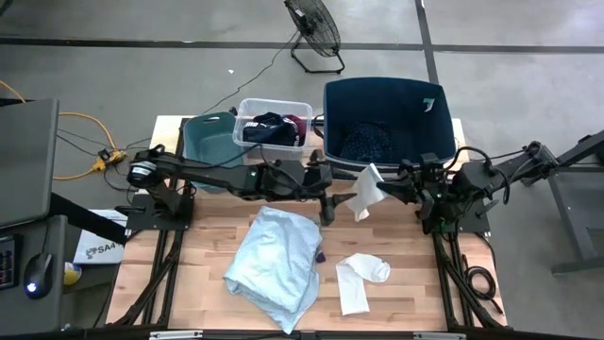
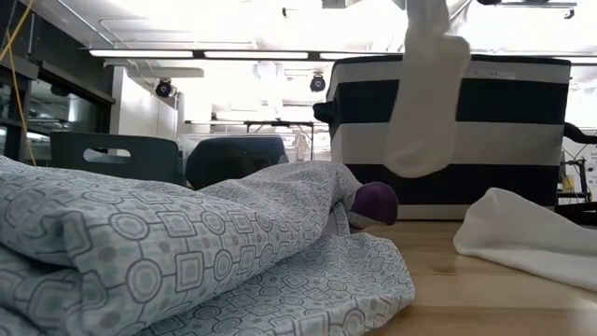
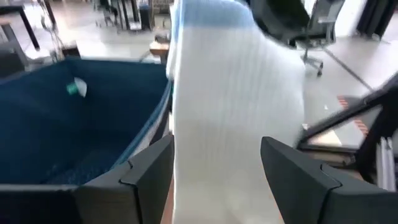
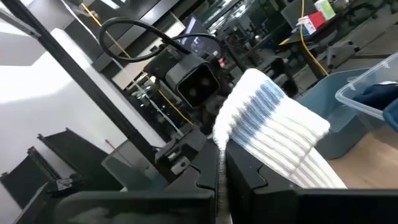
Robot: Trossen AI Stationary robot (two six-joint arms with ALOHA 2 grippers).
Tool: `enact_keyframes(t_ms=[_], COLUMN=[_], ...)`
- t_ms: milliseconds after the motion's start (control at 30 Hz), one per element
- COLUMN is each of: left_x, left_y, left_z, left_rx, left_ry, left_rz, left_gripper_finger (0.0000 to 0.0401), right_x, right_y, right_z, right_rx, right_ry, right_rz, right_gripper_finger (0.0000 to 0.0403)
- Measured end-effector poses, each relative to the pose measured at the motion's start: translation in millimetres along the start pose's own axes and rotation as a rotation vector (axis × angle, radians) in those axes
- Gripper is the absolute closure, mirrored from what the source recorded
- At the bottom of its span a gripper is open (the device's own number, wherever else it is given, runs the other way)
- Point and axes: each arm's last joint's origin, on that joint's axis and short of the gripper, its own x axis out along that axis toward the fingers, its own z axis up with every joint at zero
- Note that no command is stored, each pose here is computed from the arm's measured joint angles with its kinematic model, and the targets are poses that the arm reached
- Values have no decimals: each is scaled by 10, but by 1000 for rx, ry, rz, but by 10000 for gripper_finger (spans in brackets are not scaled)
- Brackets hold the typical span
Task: Pick & Place Cloths
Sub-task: Put the pink sock into the blue bin
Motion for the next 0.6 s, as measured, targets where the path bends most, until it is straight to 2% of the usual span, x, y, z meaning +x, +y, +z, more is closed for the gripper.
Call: enact_keyframes(t_ms=[200, 600], left_x=[100, 108], left_y=[-24, -28], left_z=[-69, -25], left_rx=[11, -4], left_ry=[-23, -78], left_rz=[-1, -3], left_gripper_finger=[166, 166], right_x=[0, 33], right_y=[6, -19], right_z=[-2, 11], right_rx=[3, -1], right_ry=[14, 44], right_rz=[21, 63], right_gripper_finger=[399, 399])
